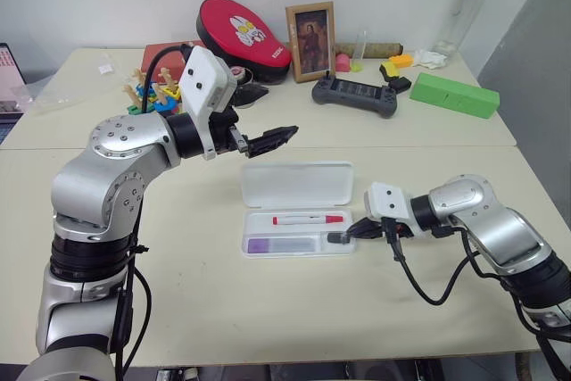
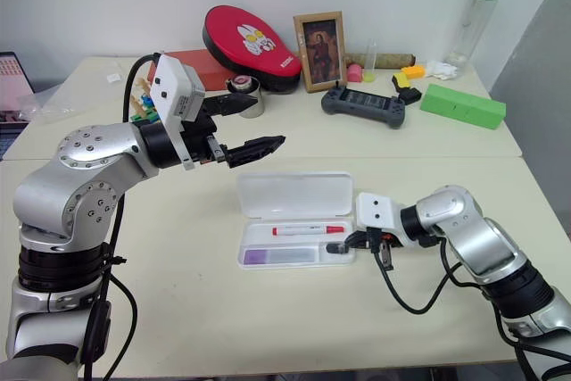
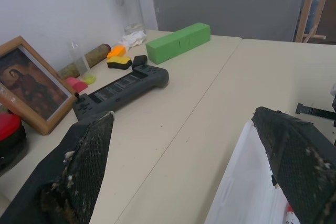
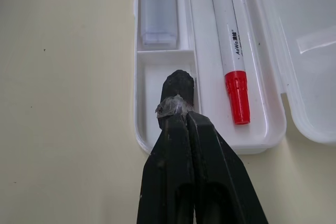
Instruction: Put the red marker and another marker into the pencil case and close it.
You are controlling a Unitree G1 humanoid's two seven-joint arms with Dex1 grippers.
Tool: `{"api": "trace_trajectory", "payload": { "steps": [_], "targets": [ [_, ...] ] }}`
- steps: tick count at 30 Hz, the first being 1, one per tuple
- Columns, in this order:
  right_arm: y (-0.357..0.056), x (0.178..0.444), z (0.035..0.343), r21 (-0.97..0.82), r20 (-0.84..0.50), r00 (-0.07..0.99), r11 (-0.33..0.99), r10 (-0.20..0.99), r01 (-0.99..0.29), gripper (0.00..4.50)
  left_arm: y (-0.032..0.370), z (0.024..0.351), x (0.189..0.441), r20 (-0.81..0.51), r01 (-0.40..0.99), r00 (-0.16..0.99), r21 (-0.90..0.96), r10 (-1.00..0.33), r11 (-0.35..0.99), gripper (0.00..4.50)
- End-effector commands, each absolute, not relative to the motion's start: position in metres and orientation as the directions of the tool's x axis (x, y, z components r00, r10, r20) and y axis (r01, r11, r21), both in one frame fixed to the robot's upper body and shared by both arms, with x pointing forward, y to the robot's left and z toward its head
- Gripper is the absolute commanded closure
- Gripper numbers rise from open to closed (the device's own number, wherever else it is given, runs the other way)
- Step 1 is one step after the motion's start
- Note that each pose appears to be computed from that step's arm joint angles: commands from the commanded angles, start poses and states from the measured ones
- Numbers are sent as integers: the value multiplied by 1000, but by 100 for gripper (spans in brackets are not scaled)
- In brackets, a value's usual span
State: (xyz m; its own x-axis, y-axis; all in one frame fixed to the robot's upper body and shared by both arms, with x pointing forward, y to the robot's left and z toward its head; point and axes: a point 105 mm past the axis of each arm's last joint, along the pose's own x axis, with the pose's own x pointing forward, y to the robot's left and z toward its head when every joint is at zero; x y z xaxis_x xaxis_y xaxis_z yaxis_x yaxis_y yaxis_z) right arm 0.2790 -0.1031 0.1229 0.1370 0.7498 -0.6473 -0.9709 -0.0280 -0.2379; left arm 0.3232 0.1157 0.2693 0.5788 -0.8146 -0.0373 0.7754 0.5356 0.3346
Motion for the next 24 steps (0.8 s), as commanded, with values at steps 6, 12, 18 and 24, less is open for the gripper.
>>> {"api": "trace_trajectory", "payload": {
  "steps": [6,12,18,24],
  "targets": [
    [-110,272,147,-288,-621,153,-42,769,-957,446,120,280,318,0,753,585,372,-811,543,0],
    [-108,274,168,-318,-574,172,-24,800,-948,446,133,278,324,-30,754,593,372,-804,542,0],
    [-101,278,196,-345,-492,181,0,852,-939,446,154,271,336,-83,769,597,341,-798,540,0],
    [-99,285,210,-372,-454,214,34,865,-928,446,174,250,354,-162,792,595,285,-787,540,0]
  ]
}}
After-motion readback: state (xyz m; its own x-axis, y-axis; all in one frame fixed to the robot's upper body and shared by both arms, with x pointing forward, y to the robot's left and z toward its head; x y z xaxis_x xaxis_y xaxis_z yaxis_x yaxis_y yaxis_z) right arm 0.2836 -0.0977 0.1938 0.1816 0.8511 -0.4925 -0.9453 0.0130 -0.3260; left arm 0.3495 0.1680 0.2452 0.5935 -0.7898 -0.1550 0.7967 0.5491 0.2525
